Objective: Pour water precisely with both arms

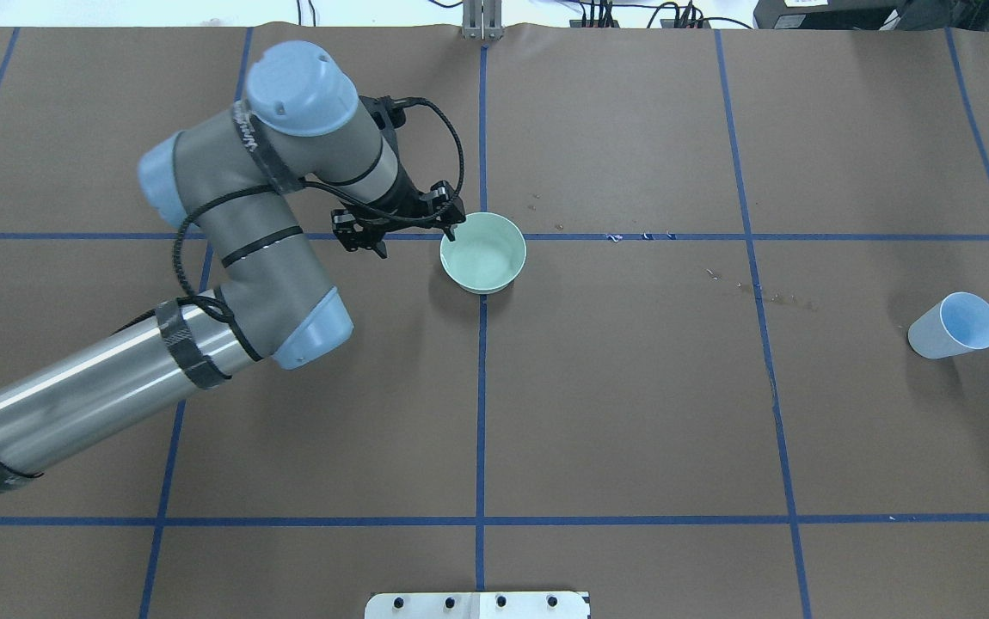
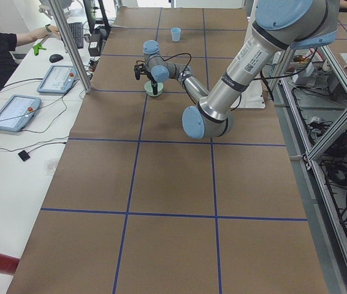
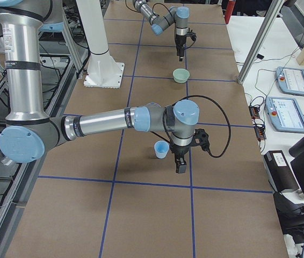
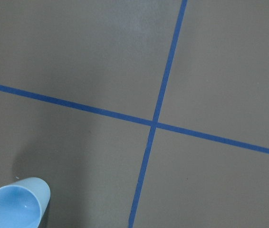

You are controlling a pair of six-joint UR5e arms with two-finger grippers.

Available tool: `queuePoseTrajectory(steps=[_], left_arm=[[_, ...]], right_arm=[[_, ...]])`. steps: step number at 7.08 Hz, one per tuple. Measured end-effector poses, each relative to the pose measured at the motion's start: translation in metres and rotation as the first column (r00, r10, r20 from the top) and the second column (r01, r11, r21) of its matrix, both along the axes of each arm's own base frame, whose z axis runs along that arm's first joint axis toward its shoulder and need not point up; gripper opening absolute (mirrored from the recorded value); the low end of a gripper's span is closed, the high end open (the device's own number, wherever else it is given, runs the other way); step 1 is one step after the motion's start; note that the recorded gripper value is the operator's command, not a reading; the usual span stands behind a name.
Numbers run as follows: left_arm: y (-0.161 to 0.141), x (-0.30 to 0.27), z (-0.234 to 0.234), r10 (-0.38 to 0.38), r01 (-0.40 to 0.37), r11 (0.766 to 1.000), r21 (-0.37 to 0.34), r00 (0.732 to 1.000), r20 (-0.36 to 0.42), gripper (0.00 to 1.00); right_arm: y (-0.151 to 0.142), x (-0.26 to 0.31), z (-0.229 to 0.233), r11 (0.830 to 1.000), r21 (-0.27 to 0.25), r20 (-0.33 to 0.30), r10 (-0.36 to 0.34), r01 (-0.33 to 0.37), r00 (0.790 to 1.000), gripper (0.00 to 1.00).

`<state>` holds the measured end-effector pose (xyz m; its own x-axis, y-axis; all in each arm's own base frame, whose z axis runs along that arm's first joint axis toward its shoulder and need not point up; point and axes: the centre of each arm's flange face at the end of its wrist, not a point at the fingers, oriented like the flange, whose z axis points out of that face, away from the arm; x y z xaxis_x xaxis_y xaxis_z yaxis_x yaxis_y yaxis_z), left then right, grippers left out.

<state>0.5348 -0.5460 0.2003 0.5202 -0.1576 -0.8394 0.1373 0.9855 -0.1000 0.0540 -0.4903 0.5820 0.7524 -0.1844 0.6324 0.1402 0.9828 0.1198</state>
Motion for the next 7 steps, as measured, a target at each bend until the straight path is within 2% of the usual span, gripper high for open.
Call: queuePoseTrajectory(steps=[1, 3, 4, 5, 6, 7], left_arm=[[-0.005, 0.024, 0.001, -0.005, 0.005, 1.000, 0.009, 1.000, 0.001, 0.95], [-0.013, 0.046, 0.018, -0.010, 0.010, 1.000, 0.022, 1.000, -0.003, 0.64], [-0.014, 0.050, 0.024, -0.012, 0.012, 1.000, 0.023, 1.000, 0.001, 0.40], [-0.011, 0.055, 0.028, -0.009, 0.008, 1.000, 0.020, 1.000, 0.006, 0.09], [-0.008, 0.059, 0.029, -0.007, 0.007, 1.000, 0.014, 1.000, 0.007, 0.00], [-0.007, 0.059, 0.029, -0.009, 0.009, 1.000, 0.009, 1.000, 0.007, 0.00]], right_arm=[[0.003, 0.000, 0.004, 1.000, -0.007, 0.007, -0.001, 0.001, 1.000, 1.00], [0.003, -0.001, 0.005, 1.000, -0.008, 0.009, -0.002, 0.002, 1.000, 1.00], [0.002, -0.001, 0.004, 1.000, -0.006, 0.009, -0.002, 0.002, 1.000, 1.00], [0.001, -0.001, 0.003, 1.000, -0.003, 0.010, -0.003, 0.003, 1.000, 1.00], [0.000, -0.001, 0.002, 1.000, -0.001, 0.010, -0.003, 0.003, 1.000, 1.00], [0.000, -0.001, 0.001, 1.000, 0.001, 0.010, -0.003, 0.003, 1.000, 1.00]])
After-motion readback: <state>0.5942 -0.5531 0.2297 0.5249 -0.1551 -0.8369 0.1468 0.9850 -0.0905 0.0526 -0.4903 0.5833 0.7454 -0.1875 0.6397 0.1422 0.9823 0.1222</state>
